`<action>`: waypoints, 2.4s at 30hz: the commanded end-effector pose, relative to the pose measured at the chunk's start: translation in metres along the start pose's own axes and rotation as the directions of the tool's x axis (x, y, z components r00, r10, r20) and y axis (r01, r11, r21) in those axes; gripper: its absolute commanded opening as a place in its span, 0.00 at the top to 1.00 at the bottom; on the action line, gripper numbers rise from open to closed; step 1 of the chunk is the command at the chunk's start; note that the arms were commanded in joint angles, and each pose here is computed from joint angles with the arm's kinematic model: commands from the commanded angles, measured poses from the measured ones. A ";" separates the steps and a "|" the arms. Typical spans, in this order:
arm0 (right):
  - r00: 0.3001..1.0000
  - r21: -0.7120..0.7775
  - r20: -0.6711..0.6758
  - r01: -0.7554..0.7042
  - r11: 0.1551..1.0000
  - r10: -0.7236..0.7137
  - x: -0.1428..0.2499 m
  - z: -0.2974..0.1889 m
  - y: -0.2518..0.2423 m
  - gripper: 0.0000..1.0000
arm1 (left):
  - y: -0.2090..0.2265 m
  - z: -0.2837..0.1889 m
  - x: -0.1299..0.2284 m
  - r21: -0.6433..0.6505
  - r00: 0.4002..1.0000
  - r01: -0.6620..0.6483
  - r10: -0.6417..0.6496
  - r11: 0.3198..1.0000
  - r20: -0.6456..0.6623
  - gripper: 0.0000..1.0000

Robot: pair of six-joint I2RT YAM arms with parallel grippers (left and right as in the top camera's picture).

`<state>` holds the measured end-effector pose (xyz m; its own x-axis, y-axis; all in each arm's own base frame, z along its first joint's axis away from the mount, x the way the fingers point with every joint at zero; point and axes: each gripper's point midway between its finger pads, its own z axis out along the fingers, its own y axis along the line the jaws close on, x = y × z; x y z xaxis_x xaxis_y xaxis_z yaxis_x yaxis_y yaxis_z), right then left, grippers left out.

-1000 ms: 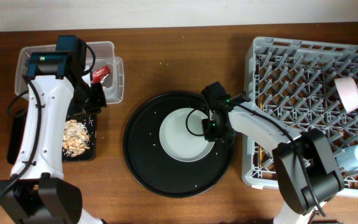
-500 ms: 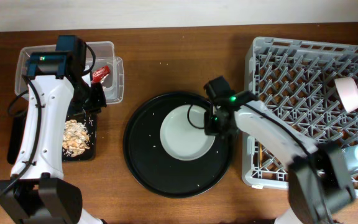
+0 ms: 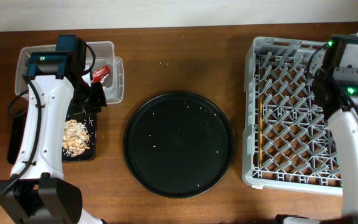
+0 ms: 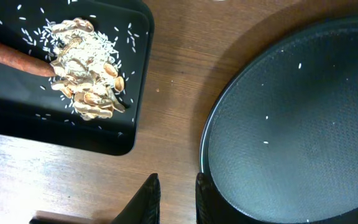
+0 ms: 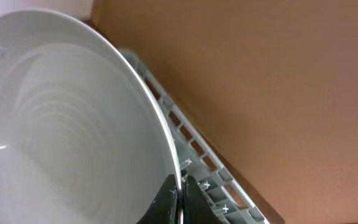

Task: Sort waste into correct bins and load items into the dishwasher rack
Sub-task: 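Stand the white plate upright in the dish rack with the right gripper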

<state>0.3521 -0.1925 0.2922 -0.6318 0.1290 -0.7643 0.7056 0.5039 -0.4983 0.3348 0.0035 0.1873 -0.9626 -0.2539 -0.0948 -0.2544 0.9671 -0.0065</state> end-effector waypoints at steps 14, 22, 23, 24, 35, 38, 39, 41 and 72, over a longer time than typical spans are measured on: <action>0.931 -0.221 -0.055 0.342 0.913 -0.362 0.059 -0.013 0.143 0.66 | -0.001 -0.011 -0.006 0.018 0.998 0.004 -0.005 1.000 0.055 0.64; 0.930 -0.855 -0.098 0.104 0.509 -0.354 0.089 -0.152 0.138 0.20 | -0.002 -0.011 -0.008 0.019 0.998 0.004 -0.005 1.000 0.062 0.26; 0.914 -0.901 -0.117 0.066 0.428 -0.387 0.100 -0.168 0.141 0.17 | -0.003 -0.011 -0.011 0.024 0.997 0.004 -0.006 1.000 0.077 0.24; 0.901 -0.946 -0.091 0.055 0.320 -0.424 0.106 -0.185 0.149 0.15 | -0.005 -0.012 -0.015 0.028 0.996 0.000 -0.002 1.000 0.093 0.23; 0.717 -0.940 -0.248 -0.015 0.342 -0.652 0.183 -0.189 0.124 0.10 | -0.003 0.048 0.094 -0.028 0.945 -0.152 0.137 0.988 -0.296 0.13; 0.833 -0.945 -0.191 -0.012 0.328 -0.520 0.199 -0.190 0.116 0.03 | 0.000 0.063 0.131 0.050 0.979 -0.147 0.153 0.988 -0.135 0.13; 0.866 -0.948 -0.160 -0.002 0.317 -0.474 0.202 -0.192 0.111 0.02 | 0.001 0.057 0.133 0.065 0.986 -0.149 0.153 0.987 -0.061 0.13; 0.934 -0.956 -0.081 0.026 0.293 -0.349 0.204 -0.199 0.098 0.02 | 0.001 0.025 0.130 0.120 0.977 -0.120 0.096 0.985 0.189 0.06; 0.778 -0.879 0.358 0.093 0.468 0.516 0.165 -0.169 0.060 0.02 | 0.011 -0.059 0.143 0.204 0.784 -0.178 0.013 0.963 0.620 0.01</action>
<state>0.2302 0.0183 0.2217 -0.0051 0.0518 -0.9986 -0.0943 0.9942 0.0521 0.1887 -0.0235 0.2333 -0.7021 -0.1656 -0.6926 -0.0455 0.9810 -0.1884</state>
